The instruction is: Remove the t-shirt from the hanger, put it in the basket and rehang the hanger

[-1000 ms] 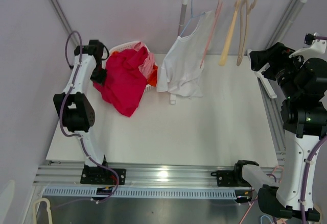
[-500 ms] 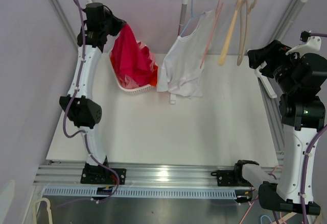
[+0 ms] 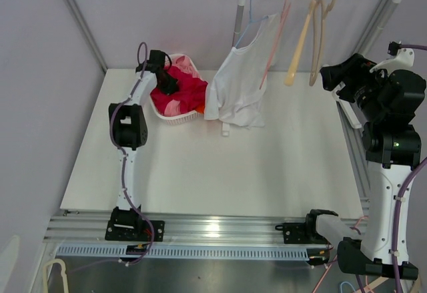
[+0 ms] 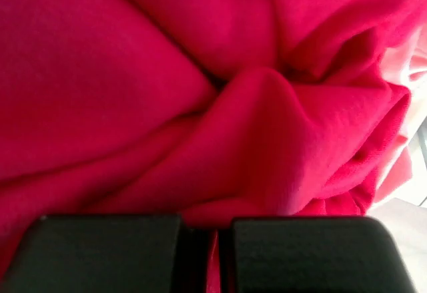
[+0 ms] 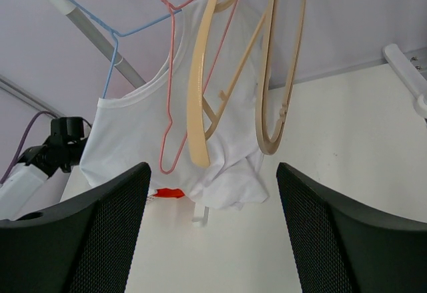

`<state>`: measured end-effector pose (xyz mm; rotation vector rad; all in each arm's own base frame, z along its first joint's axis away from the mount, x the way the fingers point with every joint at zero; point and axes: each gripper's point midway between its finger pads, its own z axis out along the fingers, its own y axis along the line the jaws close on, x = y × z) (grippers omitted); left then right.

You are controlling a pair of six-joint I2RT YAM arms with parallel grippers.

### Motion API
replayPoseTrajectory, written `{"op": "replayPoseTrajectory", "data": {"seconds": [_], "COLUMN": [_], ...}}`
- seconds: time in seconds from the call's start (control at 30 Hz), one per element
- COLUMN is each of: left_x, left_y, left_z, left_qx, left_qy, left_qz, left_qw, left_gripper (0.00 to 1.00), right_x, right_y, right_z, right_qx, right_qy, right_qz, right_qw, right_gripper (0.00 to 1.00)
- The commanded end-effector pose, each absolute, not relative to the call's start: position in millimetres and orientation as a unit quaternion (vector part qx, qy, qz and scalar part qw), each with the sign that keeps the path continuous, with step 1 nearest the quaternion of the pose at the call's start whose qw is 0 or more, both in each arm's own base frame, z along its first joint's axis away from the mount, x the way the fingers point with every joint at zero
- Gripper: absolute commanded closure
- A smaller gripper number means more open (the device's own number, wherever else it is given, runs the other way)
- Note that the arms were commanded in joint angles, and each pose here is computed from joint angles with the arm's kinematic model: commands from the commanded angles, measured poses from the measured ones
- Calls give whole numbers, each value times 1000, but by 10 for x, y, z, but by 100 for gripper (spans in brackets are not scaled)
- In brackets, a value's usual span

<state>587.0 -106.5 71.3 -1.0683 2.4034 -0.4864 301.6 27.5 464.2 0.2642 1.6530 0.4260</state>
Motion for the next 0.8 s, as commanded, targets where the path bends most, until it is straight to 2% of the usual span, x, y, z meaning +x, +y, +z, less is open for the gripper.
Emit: {"op": "replayPoseTrajectory", "data": {"seconds": [0.0, 0.13, 0.17, 0.3, 0.37, 0.47, 0.5, 0.6, 0.63, 0.7, 0.73, 0.77], "left_x": [5777, 5745, 5741, 5768, 5784, 5766, 5714, 5597, 5486, 5283, 5134, 4858], "left_y": [-978, -936, -921, -847, -797, -787, -834, -920, -934, -1012, -1171, -1276], "left_z": [1084, 1243, 1273, 1748, 1966, 2410, 2634, 3051, 3403, 3630, 3794, 4177], "left_qx": [-393, -391, -390, -371, -364, -339, -317, -281, -247, -206, -138, -95], "left_qy": [870, 867, 867, 854, 846, 833, 830, 819, 809, 808, 806, 785], "left_qz": [-162, -163, -166, -190, -190, -209, -233, -279, -288, -306, -339, -361], "left_qw": [251, 261, 263, 312, 340, 384, 395, 415, 449, 459, 466, 494], "left_gripper": [100, 100, 96, 50, 39, 29, 21, 19, 19, 17, 17, 8], "right_x": [2993, 2964, 2956, 2930, 2929, 2909, 2915, 2908, 2899, 2893, 2882, 2856], "right_y": [310, 312, 311, 325, 315, 309, 306, 294, 294, 301, 302, 303], "right_z": [4738, 4733, 4743, 4734, 4737, 4736, 4731, 4712, 4718, 4705, 4700, 4704], "right_qx": [109, 108, 107, 102, 102, 103, 104, 106, 105, 104, 104, 103], "right_qy": [714, 715, 714, 716, 716, 716, 716, 718, 718, 719, 720, 719], "right_qz": [200, 199, 198, 198, 195, 193, 192, 189, 188, 189, 189, 188], "right_qw": [662, 662, 663, 662, 662, 663, 663, 661, 662, 660, 660, 662], "right_gripper": [19, 19, 19, 18, 18, 18, 18, 18, 18, 18, 17, 17]}}
